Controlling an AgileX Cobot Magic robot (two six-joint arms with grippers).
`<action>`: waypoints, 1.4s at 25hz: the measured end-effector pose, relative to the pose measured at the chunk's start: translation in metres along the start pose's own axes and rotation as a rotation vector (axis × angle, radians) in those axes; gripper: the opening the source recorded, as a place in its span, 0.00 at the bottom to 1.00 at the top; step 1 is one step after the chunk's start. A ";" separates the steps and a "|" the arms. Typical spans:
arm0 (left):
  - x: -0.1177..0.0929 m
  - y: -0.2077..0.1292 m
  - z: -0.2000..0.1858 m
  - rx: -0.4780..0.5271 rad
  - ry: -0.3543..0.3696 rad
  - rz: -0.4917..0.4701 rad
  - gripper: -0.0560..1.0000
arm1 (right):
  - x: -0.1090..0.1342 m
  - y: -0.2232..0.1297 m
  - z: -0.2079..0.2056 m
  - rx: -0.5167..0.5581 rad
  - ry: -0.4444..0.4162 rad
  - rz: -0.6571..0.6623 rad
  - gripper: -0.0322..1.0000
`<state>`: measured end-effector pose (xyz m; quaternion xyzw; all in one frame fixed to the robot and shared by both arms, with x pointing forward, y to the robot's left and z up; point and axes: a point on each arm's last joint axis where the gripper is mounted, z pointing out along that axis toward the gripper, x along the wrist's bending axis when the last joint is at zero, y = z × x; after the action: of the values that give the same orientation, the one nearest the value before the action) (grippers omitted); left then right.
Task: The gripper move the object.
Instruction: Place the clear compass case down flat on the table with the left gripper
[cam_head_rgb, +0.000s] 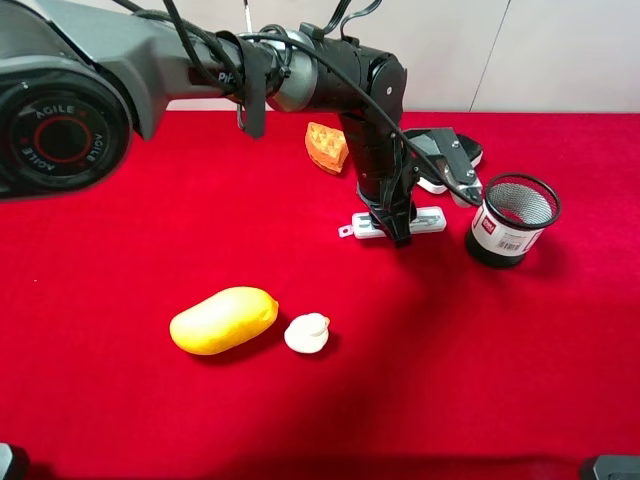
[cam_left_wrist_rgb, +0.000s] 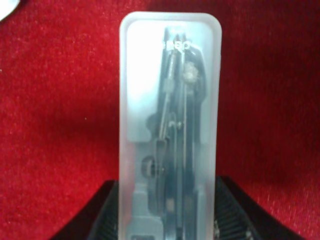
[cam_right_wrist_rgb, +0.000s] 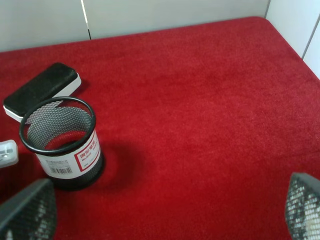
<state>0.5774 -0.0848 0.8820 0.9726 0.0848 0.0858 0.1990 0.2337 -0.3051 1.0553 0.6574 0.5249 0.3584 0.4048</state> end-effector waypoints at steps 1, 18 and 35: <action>0.000 0.000 0.000 0.000 0.000 0.002 0.50 | 0.000 0.000 0.000 0.000 0.000 0.000 0.70; 0.001 0.001 0.000 -0.008 0.006 0.005 0.83 | 0.000 0.000 0.000 -0.001 0.000 0.000 0.70; 0.010 0.011 -0.035 -0.029 0.061 0.046 0.99 | 0.000 0.000 0.000 -0.001 0.000 0.000 0.70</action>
<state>0.5812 -0.0794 0.9193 0.9682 0.0675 0.1211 0.2084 0.2337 -0.3051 1.0554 0.6572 0.5247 0.3587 0.4051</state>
